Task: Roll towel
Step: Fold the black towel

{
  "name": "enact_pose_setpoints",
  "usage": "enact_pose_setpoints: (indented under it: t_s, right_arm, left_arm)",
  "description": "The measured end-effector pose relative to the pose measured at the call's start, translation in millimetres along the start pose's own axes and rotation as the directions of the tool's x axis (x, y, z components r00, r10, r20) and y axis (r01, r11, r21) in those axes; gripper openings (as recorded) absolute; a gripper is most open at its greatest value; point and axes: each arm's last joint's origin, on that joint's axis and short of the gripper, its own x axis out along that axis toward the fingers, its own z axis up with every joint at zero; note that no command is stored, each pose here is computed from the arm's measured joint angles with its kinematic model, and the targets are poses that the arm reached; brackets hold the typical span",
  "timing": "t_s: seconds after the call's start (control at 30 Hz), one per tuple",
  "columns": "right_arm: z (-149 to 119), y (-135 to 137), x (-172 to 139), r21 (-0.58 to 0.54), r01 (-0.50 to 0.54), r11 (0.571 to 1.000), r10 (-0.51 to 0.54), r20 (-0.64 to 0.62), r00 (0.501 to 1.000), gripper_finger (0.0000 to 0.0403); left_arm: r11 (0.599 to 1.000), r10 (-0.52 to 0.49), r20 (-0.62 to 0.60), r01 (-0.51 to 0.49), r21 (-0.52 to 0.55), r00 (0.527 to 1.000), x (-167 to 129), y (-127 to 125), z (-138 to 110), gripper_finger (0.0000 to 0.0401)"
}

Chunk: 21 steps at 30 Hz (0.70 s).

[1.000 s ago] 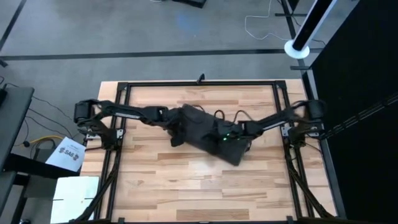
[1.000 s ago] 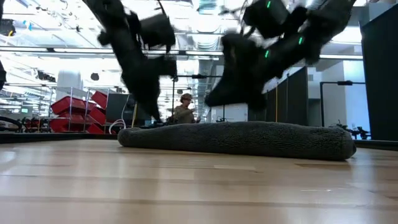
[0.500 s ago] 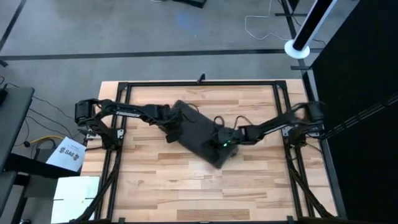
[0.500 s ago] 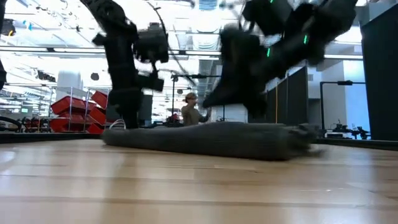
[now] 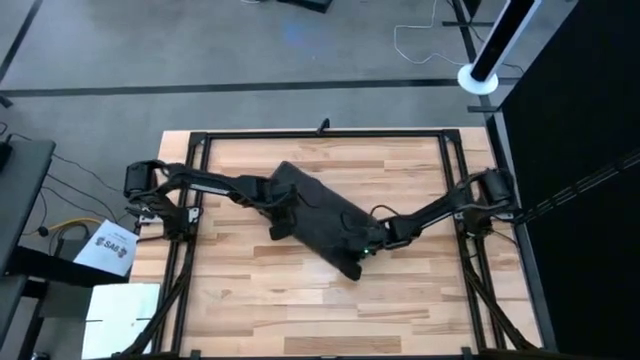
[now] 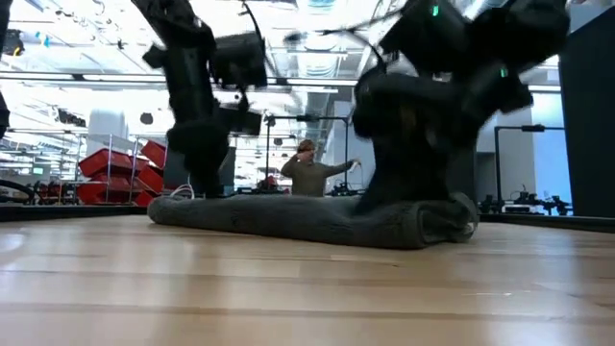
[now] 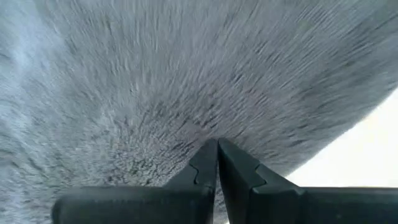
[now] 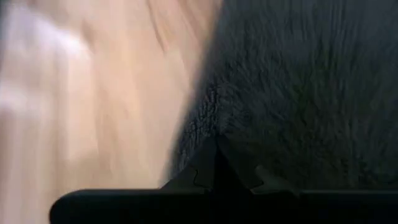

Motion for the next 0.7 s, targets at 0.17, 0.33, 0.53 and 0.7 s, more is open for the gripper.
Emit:
enact_pose_setpoints:
  t_s: [0.17,0.33,0.53,0.7]
  right_arm:
    - [-4.0,-2.7,0.7,-0.057,-0.001,0.998,-0.003,-0.083,0.997,0.0000]
    - [-1.4,-9.5,-23.4,-0.177,0.046,0.983,-0.076,-0.167,0.983,0.0000]
    - [10.4,-9.5,-64.0,-0.207,0.034,0.978,-0.073,-0.179,0.981,0.0000]
    - [29.4,-0.2,-91.6,-0.175,-0.018,0.984,0.012,-0.036,0.999,0.0000]
  left_arm:
    - [0.997,0.021,-0.116,-0.030,-0.075,0.993,22.7,-0.4,-13.7,0.0000]
    - [0.992,0.008,-0.127,-0.024,-0.126,0.992,11.9,-15.5,-14.4,0.0000]
    - [0.980,-0.087,-0.080,0.070,-0.188,0.993,-24.0,-22.7,8.8,0.0000]
    - [0.990,-0.125,-0.112,0.118,-0.073,0.986,-53.5,-26.8,11.9,0.0000]
